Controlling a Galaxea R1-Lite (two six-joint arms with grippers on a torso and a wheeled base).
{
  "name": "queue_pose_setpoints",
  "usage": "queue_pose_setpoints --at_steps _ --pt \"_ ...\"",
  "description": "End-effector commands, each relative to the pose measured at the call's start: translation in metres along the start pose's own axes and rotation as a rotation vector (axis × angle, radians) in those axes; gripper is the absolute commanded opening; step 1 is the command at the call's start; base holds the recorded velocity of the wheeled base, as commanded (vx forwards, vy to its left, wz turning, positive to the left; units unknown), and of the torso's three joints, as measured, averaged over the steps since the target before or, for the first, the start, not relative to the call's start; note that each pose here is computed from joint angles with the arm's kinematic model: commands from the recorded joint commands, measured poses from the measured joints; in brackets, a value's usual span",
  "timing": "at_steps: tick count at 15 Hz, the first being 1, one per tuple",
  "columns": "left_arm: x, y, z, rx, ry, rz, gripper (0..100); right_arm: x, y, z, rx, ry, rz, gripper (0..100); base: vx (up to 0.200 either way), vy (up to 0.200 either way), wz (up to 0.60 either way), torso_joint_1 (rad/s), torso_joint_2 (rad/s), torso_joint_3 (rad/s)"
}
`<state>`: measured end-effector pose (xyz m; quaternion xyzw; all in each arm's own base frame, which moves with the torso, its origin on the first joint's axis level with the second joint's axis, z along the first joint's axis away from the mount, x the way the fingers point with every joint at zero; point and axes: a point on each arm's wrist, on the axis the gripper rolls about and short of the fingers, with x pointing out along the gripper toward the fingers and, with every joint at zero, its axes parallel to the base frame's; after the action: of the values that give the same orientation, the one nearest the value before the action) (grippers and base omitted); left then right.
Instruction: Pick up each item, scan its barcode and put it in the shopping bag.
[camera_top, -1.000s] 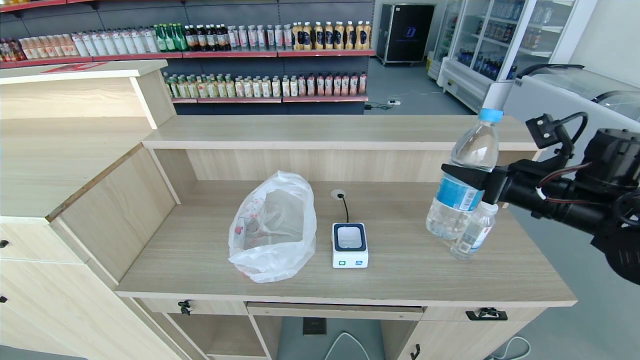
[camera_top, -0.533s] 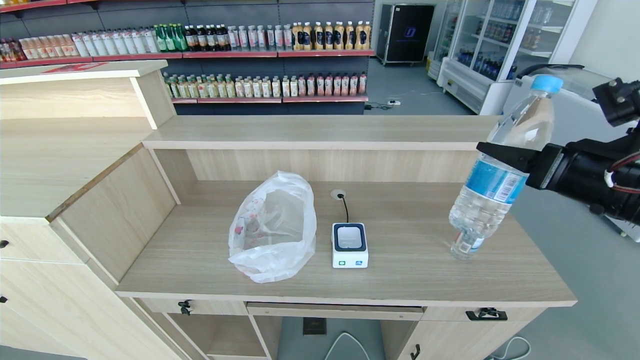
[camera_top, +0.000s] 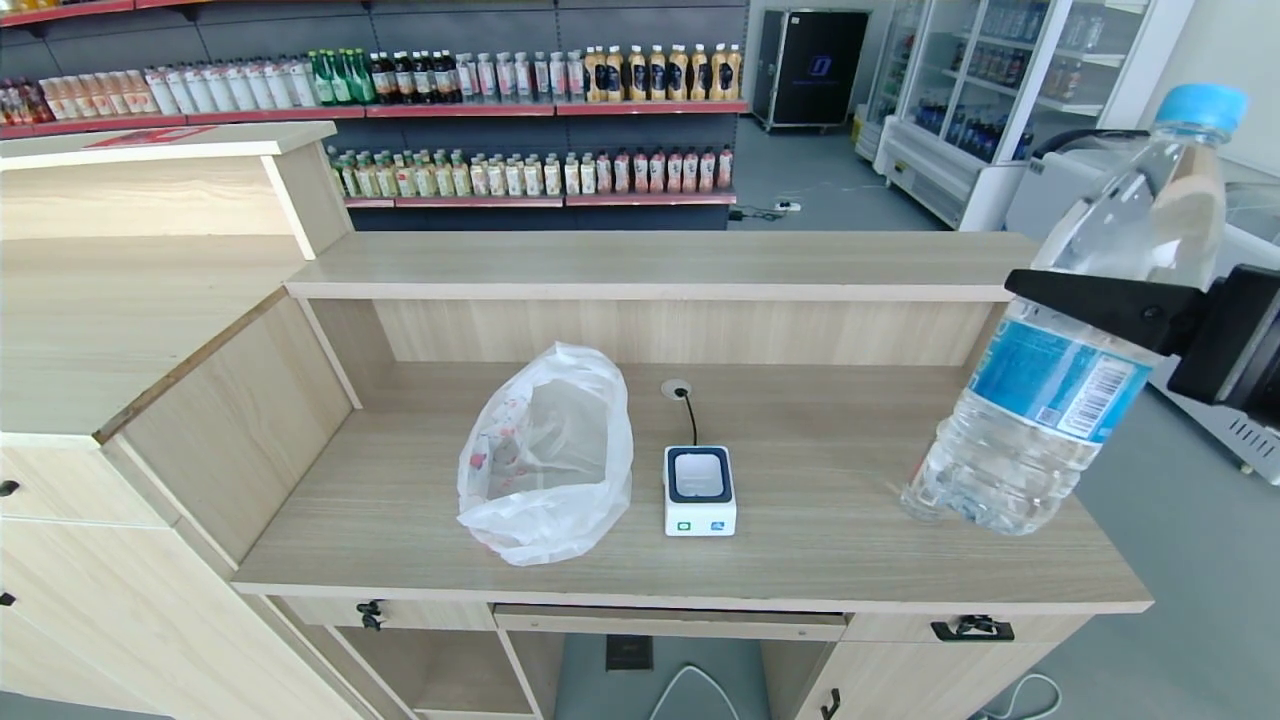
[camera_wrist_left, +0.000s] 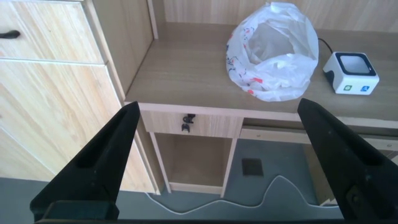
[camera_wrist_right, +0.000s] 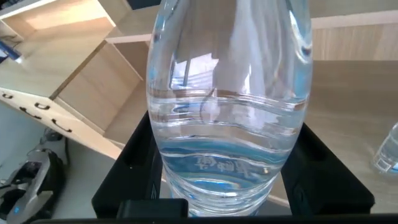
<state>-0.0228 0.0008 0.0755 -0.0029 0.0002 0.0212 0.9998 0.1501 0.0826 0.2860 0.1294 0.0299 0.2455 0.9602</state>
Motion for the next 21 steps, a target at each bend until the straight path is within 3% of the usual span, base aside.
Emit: queue_pose_setpoints --at_steps 1,7,14,21 --pt "0.000 0.000 0.000 0.000 0.000 0.001 100 -0.007 0.015 -0.001 0.040 0.004 0.052 0 0.000 0.000 0.00 0.000 0.00 0.000" --pt "0.000 0.000 0.000 0.000 0.000 -0.001 100 -0.006 0.049 -0.004 0.147 0.061 0.190 0 0.000 0.000 0.00 0.000 0.00 0.000" --pt "0.000 0.000 0.000 0.000 0.000 0.001 100 -0.022 0.080 -0.004 0.178 0.103 0.389 0 0.000 0.000 0.00 0.000 0.00 0.000" --pt "0.000 0.000 0.000 0.000 0.000 0.001 100 -0.033 0.078 -0.012 0.169 0.152 0.442 0 0.000 0.000 0.00 0.000 0.00 0.000"
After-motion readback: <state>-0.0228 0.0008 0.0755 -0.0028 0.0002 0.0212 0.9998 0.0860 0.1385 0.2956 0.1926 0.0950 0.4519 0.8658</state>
